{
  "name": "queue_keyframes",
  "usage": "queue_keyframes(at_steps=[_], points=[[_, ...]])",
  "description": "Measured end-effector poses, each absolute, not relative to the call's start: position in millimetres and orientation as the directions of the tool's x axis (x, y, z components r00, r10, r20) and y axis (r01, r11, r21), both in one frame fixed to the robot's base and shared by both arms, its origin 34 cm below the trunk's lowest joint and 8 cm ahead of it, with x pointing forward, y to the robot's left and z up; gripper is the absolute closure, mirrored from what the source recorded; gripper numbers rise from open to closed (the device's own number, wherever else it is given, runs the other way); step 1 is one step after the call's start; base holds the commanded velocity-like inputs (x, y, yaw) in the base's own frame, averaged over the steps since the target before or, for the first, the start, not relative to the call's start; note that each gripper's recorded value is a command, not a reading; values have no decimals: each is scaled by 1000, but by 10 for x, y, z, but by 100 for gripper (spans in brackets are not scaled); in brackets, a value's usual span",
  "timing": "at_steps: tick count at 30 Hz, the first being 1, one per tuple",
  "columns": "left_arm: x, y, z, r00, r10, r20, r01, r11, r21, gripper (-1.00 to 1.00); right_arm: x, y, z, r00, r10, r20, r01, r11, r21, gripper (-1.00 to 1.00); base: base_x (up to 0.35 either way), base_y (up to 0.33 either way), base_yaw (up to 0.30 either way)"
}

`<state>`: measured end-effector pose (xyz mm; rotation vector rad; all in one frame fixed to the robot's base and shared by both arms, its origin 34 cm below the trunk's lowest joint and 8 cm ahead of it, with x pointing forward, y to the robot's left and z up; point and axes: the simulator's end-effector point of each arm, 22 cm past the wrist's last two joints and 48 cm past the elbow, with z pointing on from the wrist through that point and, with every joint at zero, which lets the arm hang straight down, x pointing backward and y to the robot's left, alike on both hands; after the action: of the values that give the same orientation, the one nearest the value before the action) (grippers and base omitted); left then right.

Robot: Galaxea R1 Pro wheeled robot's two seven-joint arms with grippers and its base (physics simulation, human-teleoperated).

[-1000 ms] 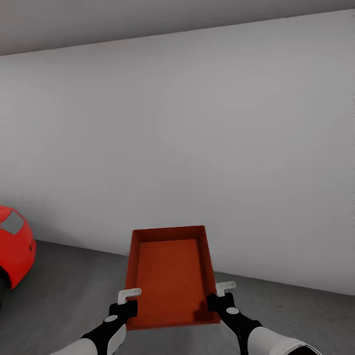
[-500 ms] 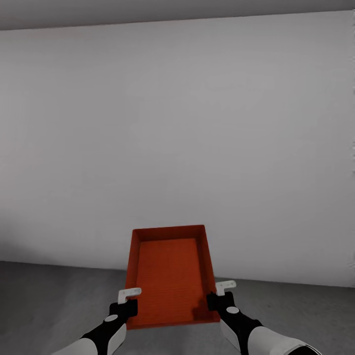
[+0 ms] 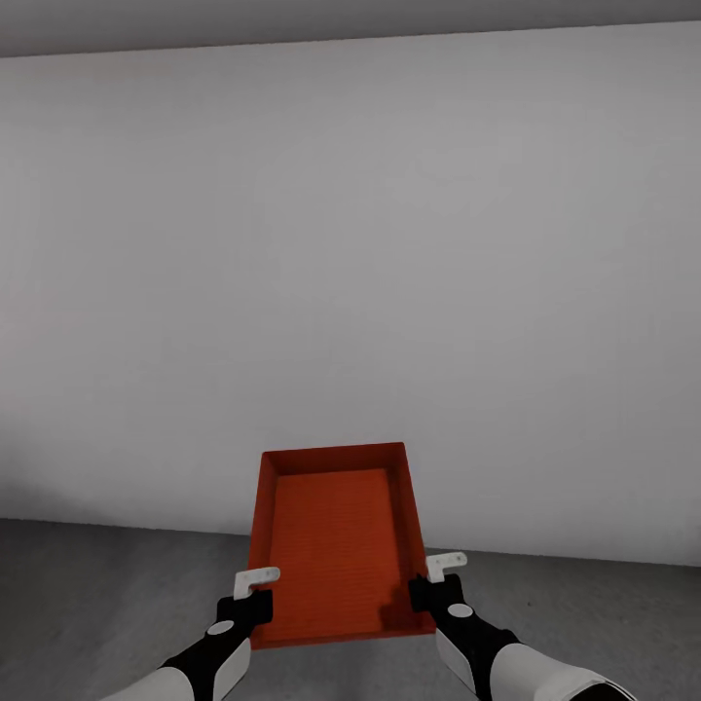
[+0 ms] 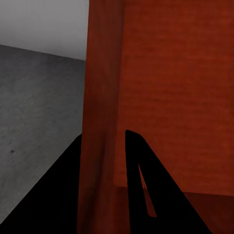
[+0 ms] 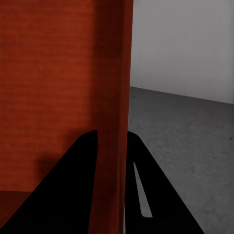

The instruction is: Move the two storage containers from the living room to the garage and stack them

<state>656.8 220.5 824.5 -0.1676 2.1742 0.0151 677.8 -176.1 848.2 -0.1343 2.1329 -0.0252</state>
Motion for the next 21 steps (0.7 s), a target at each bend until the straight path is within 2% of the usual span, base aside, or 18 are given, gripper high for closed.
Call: queue_keyframes(at_steps=[21], points=[[6550,2214,8171,-575,-115,-810,-126,991,-51,100,6762,-1753,8407,-542,-107,-834,-87,994,-70,100,0,0,0]])
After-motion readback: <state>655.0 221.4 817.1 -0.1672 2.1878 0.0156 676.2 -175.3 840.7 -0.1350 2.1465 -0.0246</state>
